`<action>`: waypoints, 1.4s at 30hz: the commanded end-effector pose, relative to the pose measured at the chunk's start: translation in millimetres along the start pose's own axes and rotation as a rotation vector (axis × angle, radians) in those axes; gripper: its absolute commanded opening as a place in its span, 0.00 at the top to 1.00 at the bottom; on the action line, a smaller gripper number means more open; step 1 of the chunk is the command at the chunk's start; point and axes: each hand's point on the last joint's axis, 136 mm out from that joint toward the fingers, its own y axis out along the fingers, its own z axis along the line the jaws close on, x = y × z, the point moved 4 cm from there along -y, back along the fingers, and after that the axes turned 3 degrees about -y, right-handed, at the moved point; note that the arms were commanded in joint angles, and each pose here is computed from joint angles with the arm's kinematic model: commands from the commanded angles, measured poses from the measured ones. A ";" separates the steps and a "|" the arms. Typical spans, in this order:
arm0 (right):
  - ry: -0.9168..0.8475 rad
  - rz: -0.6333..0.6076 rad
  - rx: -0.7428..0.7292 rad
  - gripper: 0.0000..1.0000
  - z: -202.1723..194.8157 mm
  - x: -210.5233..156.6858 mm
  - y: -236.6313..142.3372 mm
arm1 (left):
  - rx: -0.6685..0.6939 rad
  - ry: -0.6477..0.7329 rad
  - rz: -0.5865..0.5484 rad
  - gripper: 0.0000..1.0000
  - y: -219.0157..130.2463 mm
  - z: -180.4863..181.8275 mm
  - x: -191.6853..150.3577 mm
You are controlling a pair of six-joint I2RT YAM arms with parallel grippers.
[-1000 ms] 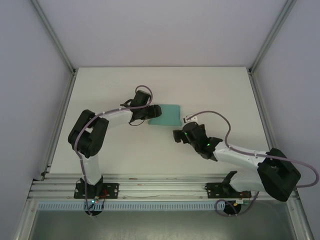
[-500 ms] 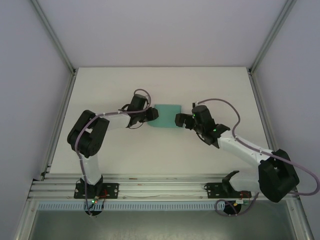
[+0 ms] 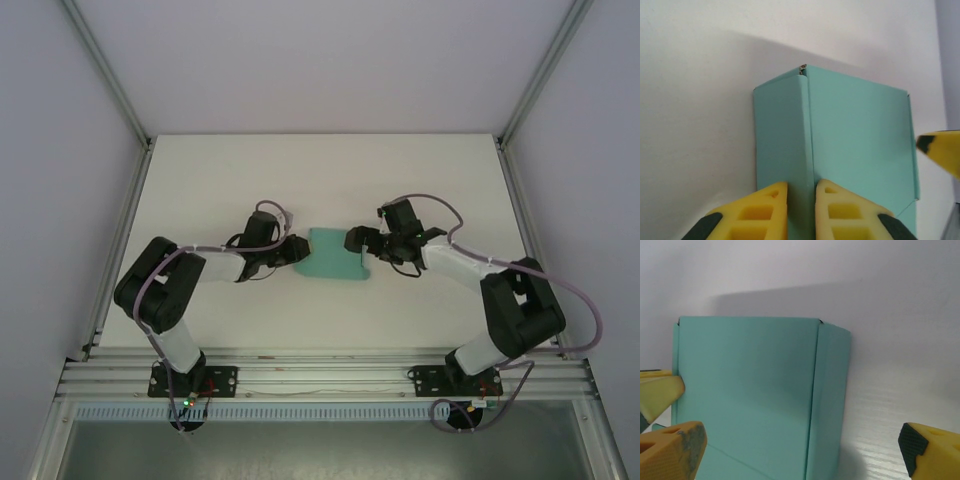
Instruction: Assemble paper box
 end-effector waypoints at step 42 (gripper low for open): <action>0.335 0.184 0.199 0.62 38.8 -3.4 -31.8 | 0.012 0.992 -0.154 0.00 -91.9 -107.3 -11.6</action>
